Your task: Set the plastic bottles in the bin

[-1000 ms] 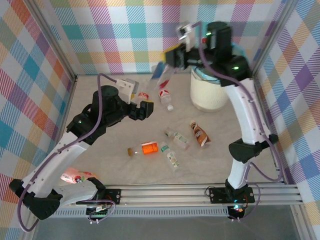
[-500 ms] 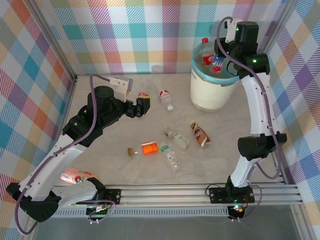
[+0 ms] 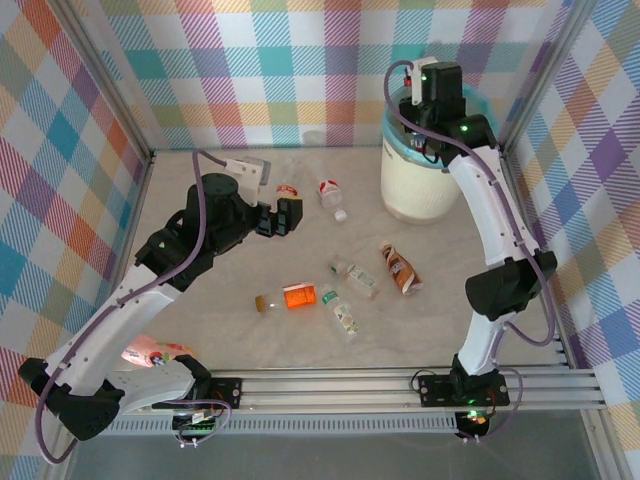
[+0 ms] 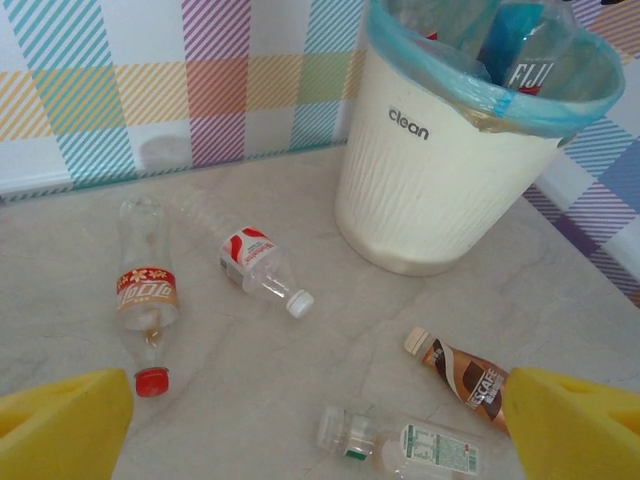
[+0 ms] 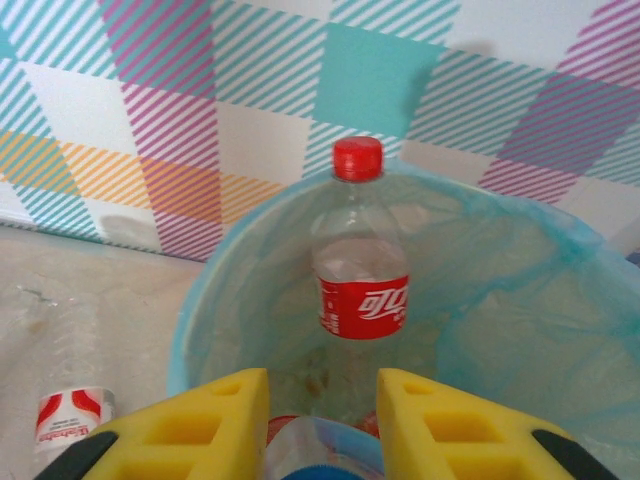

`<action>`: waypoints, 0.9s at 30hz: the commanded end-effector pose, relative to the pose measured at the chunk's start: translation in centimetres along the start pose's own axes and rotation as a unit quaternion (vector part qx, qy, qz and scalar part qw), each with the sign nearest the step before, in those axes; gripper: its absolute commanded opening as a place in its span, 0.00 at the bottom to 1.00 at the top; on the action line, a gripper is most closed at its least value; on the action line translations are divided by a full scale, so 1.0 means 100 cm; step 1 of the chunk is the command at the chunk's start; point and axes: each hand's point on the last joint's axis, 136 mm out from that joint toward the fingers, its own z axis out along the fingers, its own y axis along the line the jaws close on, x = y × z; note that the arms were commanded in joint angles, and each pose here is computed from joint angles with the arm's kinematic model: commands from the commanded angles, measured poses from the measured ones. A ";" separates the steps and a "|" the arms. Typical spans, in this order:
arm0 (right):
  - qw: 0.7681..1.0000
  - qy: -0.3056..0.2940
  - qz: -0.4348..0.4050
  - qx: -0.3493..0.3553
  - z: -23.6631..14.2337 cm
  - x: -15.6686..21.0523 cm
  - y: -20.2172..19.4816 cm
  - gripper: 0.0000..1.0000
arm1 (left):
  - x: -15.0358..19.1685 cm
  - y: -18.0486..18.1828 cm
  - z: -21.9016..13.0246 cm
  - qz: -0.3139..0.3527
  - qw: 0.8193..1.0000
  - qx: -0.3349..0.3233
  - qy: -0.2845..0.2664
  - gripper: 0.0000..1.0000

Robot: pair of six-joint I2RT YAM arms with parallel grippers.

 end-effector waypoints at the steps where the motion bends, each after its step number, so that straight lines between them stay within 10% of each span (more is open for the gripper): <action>1: 1.000 0.002 0.002 0.007 0.005 0.000 0.005 0.14 | 0.006 0.002 0.004 -0.005 1.000 -0.007 0.006 0.95; 21: 0.974 0.134 0.181 -0.005 0.085 0.127 -0.020 0.26 | 0.025 0.010 0.011 -0.004 0.999 -0.024 0.026 0.95; 27: 0.972 0.137 0.190 -0.020 0.091 0.121 -0.021 0.46 | 0.027 0.011 0.013 -0.006 0.999 -0.027 0.031 0.95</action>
